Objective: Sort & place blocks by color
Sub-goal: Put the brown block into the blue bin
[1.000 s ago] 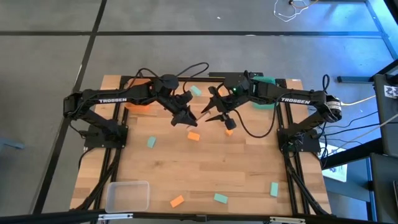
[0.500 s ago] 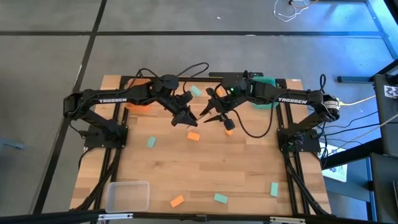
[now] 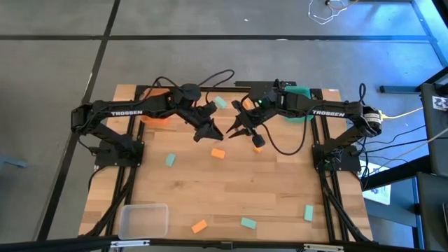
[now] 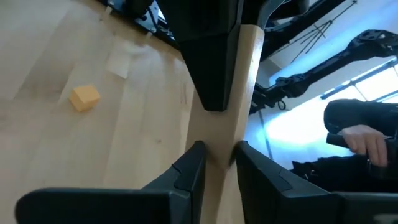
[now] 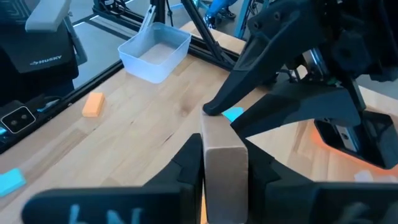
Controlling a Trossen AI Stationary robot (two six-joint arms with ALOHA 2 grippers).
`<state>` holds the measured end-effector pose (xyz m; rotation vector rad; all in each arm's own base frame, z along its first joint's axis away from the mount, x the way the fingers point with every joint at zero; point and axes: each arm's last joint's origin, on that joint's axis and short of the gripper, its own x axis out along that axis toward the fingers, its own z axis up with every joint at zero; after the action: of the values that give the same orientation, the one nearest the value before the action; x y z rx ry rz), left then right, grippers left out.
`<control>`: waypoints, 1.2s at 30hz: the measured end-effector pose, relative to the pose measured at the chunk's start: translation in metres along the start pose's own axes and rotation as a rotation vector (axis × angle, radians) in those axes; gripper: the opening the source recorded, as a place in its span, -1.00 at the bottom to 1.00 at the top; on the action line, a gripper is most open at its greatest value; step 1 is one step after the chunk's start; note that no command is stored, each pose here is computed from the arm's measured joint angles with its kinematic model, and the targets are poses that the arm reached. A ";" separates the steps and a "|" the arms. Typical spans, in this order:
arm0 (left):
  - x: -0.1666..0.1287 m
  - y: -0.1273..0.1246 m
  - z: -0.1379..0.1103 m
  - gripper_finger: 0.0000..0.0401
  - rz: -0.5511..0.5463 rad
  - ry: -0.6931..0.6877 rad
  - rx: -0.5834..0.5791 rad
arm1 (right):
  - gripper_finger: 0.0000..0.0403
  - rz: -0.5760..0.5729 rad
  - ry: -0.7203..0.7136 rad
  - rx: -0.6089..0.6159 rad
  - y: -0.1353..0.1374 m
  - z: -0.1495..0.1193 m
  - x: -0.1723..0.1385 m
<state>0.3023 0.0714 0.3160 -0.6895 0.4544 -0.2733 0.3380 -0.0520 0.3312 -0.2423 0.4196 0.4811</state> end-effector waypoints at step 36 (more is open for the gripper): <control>-0.018 0.030 0.013 -0.58 0.571 -0.152 0.395 | -0.72 -1.079 0.673 0.871 -0.002 -0.055 -0.094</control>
<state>0.2955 0.1079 0.3107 -0.1742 0.4180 0.2259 0.2453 -0.1086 0.3245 0.2458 1.0152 -0.8817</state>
